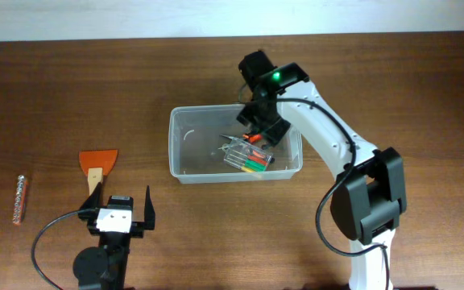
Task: Pack container
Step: 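Raise the right gripper and retract it to the right side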
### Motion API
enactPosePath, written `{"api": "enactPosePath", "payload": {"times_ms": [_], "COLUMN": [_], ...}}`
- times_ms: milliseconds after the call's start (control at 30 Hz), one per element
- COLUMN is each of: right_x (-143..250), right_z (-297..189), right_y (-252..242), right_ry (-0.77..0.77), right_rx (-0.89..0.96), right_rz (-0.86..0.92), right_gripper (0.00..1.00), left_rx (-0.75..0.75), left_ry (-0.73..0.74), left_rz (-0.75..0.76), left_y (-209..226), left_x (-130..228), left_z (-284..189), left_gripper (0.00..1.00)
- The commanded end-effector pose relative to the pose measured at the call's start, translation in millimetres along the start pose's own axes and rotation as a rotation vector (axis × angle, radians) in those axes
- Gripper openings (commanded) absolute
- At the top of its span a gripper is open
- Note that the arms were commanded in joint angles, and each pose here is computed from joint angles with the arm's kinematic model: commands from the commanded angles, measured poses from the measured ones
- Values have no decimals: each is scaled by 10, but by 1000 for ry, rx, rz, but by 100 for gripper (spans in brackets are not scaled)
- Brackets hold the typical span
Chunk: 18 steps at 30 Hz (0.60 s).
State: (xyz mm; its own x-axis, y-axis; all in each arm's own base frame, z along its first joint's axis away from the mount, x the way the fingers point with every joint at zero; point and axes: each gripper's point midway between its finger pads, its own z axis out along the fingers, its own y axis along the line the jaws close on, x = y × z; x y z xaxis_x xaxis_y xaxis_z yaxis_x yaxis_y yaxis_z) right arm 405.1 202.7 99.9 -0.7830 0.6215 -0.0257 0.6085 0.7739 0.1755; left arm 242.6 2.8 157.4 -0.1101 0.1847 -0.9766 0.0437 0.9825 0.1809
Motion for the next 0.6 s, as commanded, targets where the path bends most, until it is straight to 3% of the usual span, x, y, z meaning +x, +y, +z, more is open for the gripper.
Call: {"api": "enactPosePath", "payload": {"times_ms": [0,233,433,567], "right_x": [-231,-807,-1454,-1732], "right_z": [-304,-1176,-2045,-2456], "right_y": [107,45,-673,-1201], "right_ry": [-42,-233,-468,-542], "right_rx": [-71,-159,-67,7], "right_rz": [-13,-72,29,-46], "right_gripper": [77,93,96,99], "left_rx": [-14,-14,-14,-14], "left_ry": [-2,-2,-2,-2], "left_rz": [-12,-12,-13,-13], "left_y": [25,25,25,25], "left_x": [11,11,11,11], "left_z": [0,0,0,0], "left_gripper": [99,99,99,99]}}
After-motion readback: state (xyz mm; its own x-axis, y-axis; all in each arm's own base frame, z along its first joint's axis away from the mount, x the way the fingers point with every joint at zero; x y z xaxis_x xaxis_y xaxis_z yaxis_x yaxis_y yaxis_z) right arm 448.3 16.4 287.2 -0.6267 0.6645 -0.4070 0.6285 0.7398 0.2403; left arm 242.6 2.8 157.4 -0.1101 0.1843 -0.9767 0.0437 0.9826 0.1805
